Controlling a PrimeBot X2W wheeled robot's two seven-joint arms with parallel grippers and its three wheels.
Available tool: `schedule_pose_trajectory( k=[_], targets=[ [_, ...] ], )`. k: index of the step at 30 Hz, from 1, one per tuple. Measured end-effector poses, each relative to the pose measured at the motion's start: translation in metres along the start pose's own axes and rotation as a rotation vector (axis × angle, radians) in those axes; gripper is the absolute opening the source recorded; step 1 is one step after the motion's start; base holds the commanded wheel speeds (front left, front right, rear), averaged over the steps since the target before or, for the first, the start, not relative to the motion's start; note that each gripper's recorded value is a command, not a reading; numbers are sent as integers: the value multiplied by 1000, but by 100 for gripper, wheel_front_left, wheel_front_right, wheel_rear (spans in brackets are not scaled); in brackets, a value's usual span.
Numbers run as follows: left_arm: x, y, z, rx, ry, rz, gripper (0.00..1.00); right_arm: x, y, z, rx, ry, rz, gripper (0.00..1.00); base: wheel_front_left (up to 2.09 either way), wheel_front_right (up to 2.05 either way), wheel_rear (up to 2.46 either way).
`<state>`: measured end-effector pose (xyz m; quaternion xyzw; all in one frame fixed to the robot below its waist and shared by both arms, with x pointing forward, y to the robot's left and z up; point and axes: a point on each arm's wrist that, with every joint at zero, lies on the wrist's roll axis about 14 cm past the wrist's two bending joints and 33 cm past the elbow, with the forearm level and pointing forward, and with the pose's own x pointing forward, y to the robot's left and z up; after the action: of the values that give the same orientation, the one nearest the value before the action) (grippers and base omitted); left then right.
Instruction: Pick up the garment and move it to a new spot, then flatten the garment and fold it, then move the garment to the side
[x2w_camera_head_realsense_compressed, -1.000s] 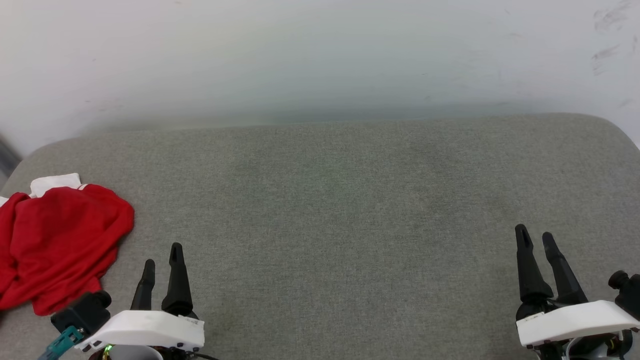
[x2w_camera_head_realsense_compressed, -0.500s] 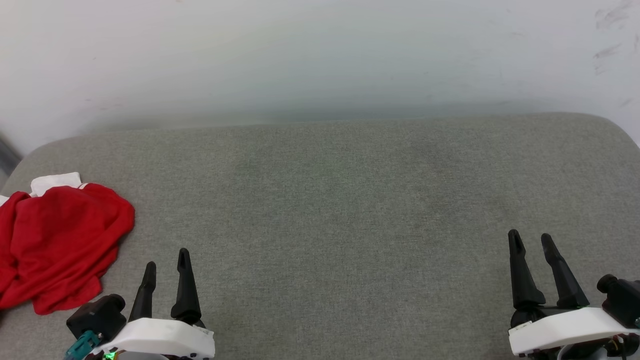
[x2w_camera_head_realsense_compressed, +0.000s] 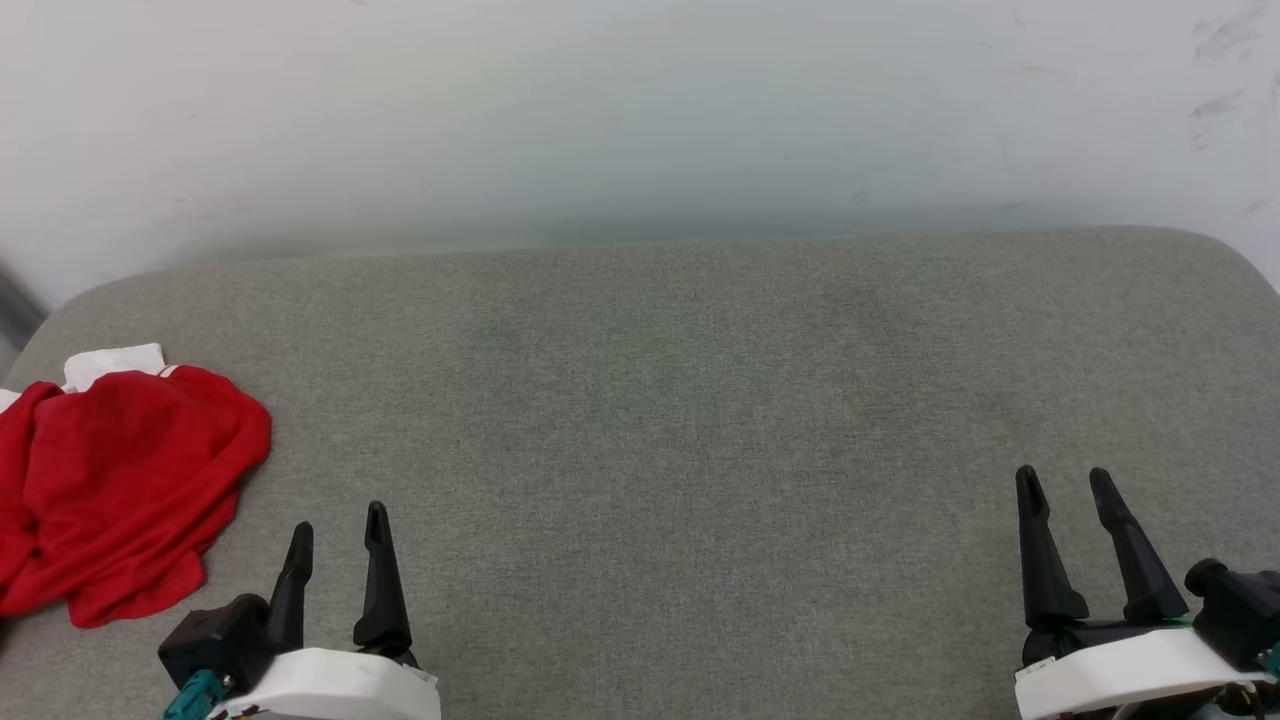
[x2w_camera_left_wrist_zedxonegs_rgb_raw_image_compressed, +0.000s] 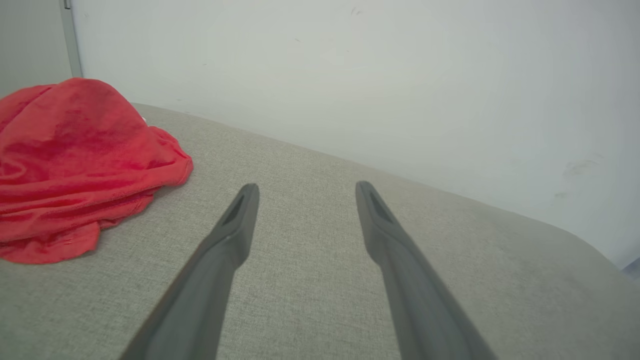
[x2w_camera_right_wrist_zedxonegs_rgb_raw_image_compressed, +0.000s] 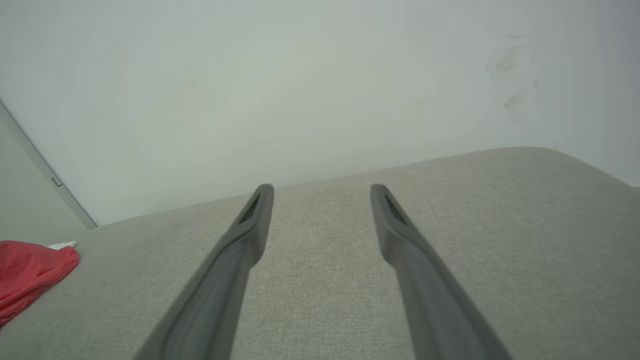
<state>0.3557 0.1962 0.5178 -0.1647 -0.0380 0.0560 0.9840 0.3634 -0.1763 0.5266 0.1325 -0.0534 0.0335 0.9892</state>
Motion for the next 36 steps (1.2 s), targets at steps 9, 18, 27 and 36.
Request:
schedule_pose_trajectory(
  k=[9, 18, 27, 36],
  targets=[
    [-3, -5, -1, 65, -9, -27, 100, -2, 2, 4, -62, -18, 12, 100, 0, 0, 0],
    [-5, -8, -5, 124, -11, -49, 100, -5, 1, 3, -126, -21, 17, 100, 0, 0, 0],
    [-9, -8, -12, 174, 0, -61, 100, -7, 2, 2, -180, -26, 26, 100, 0, 0, 0],
    [-14, -7, -12, 222, -8, -67, 100, -11, 4, 2, -213, -29, 36, 100, 0, 0, 0]
  ],
)
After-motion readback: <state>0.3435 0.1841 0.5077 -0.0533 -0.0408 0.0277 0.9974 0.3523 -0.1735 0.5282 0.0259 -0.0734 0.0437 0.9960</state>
